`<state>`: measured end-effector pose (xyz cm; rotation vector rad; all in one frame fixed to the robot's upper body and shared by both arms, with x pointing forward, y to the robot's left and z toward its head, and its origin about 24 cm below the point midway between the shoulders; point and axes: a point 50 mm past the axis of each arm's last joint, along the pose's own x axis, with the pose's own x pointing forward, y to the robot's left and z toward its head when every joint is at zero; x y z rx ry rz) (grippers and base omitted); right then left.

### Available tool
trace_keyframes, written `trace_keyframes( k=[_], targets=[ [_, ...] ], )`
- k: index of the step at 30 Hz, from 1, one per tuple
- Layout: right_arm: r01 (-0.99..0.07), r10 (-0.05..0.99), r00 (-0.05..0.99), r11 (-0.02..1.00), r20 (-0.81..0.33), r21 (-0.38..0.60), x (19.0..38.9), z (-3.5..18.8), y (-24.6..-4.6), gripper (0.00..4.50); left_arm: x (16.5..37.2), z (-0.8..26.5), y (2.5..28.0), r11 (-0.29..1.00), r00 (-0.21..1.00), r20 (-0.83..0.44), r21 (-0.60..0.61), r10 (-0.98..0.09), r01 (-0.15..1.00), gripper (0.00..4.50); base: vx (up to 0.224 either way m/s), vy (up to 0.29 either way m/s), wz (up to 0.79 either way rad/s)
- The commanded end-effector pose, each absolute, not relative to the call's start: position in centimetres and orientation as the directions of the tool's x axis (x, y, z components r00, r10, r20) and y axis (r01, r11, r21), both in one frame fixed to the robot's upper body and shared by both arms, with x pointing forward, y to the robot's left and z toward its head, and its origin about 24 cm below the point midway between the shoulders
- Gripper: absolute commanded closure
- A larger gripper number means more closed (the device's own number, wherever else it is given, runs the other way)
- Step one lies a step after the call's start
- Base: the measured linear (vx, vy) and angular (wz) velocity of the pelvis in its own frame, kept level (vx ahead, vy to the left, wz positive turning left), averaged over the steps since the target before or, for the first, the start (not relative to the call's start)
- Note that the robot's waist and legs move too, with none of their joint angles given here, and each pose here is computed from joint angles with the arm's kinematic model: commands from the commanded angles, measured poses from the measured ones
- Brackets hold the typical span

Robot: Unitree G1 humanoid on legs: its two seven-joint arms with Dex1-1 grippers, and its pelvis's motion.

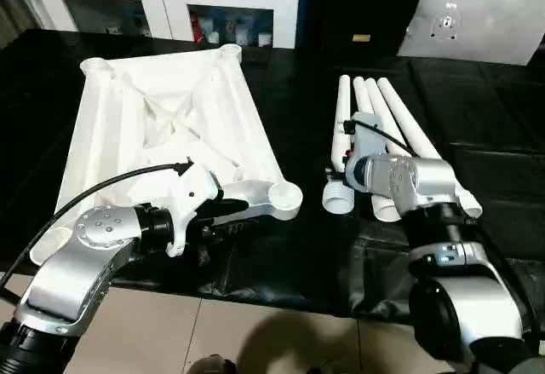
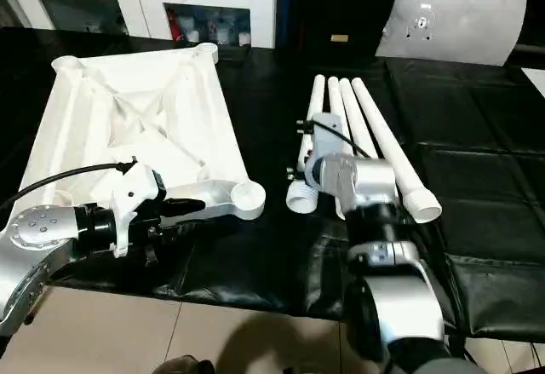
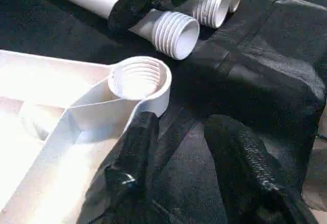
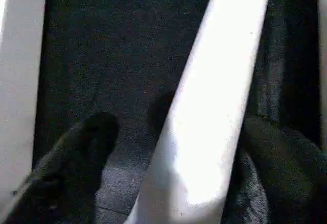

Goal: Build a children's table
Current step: Pick table leg

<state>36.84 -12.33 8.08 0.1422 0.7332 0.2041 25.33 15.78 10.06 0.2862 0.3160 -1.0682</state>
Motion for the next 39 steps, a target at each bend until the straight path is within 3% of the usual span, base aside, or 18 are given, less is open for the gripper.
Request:
trace_keyframes(
  k=[1,22,29,32,36,39],
  targets=[
    [-0.139,0.249,0.73,0.966,-0.637,0.218,37.1,8.4,-12.3,0.66,25.2,10.4,15.5,0.434,0.431,-0.391,0.086,-0.813,0.897,2.65,0.0,0.0,0.0],
    [-0.135,0.249,0.723,0.966,-0.644,0.222,37.5,7.5,-12.1,2.38,25.2,10.2,15.3,0.448,0.446,-0.387,0.09,-0.807,0.889,2.65,0.0,0.0,0.0],
    [-0.191,0.283,0.876,0.947,-0.392,0.258,37.9,9.8,-12.2,2.58,26.0,10.6,15.3,0.518,0.52,-0.344,0.104,-0.782,0.849,2.65,0.0,0.0,0.0],
    [-0.222,0.331,0.877,0.922,-0.348,0.318,37.7,10.5,-11.9,2.62,26.3,10.9,15.2,0.546,0.548,-0.31,0.101,-0.777,0.832,2.65,0.0,0.0,0.0],
    [-0.382,0.5,0.855,0.787,-0.138,0.484,36.8,12.5,-11.7,2.62,27.4,12.3,15.0,0.626,0.627,-0.164,0.064,-0.762,0.777,2.65,0.0,0.0,0.0],
    [-0.48,0.557,0.831,0.707,0.011,0.519,36.0,13.3,-12.3,2.63,28.1,13.5,14.8,0.658,0.659,-0.059,0.038,-0.75,0.752,2.65,0.0,0.0,0.0]
  ],
)
